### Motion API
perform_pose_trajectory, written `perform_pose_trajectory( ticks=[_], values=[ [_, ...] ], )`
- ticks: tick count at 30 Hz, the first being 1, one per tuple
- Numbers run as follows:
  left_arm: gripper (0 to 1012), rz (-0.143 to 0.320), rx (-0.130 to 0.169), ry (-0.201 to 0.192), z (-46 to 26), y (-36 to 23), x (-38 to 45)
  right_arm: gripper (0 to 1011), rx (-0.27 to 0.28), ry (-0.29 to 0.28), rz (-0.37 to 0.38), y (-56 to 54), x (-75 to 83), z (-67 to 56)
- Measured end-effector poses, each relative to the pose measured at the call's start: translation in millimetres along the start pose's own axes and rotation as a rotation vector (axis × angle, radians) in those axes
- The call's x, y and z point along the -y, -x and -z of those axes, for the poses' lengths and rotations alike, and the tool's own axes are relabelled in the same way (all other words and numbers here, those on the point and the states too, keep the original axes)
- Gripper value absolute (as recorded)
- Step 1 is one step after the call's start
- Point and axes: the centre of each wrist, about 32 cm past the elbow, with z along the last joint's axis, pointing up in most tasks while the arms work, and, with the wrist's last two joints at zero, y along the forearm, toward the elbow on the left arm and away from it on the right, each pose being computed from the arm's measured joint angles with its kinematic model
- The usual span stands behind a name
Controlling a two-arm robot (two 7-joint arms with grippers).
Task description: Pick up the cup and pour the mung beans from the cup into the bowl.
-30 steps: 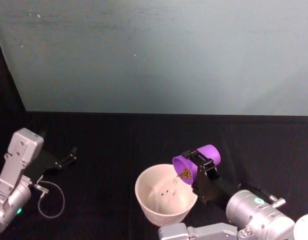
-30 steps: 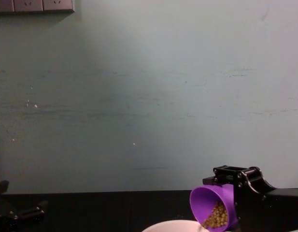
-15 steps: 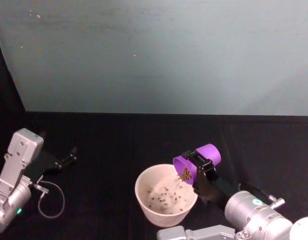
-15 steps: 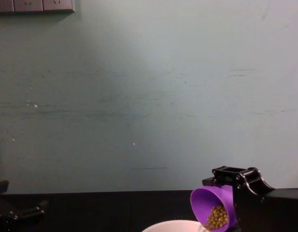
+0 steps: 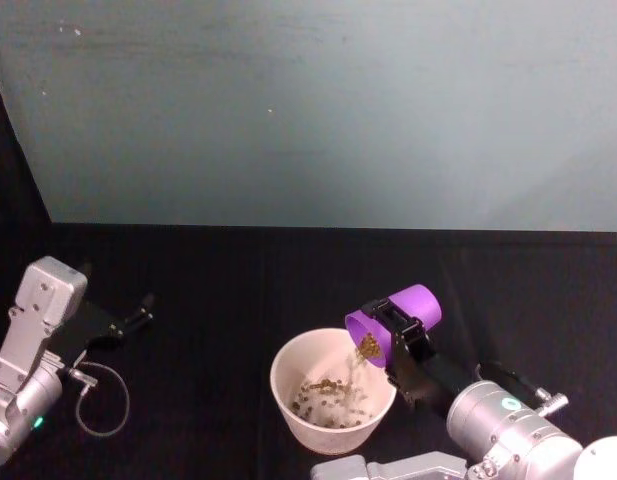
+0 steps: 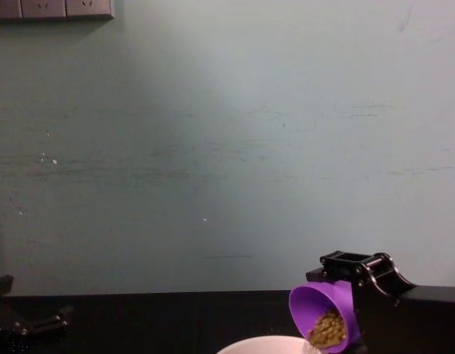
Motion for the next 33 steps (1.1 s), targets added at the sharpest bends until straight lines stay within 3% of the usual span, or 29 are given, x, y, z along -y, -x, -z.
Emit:
perform_pose_trajectory(
  ticks=[19,33],
  values=[
    [1003,0.000,0.000,0.000,0.0,0.0,0.0,744,0.077,0.022,-0.001,-2.5,-2.3,-5.5],
    [1003,0.000,0.000,0.000,0.0,0.0,0.0,743,0.191,0.059,0.002,0.0,-5.2,-12.3]
  ],
)
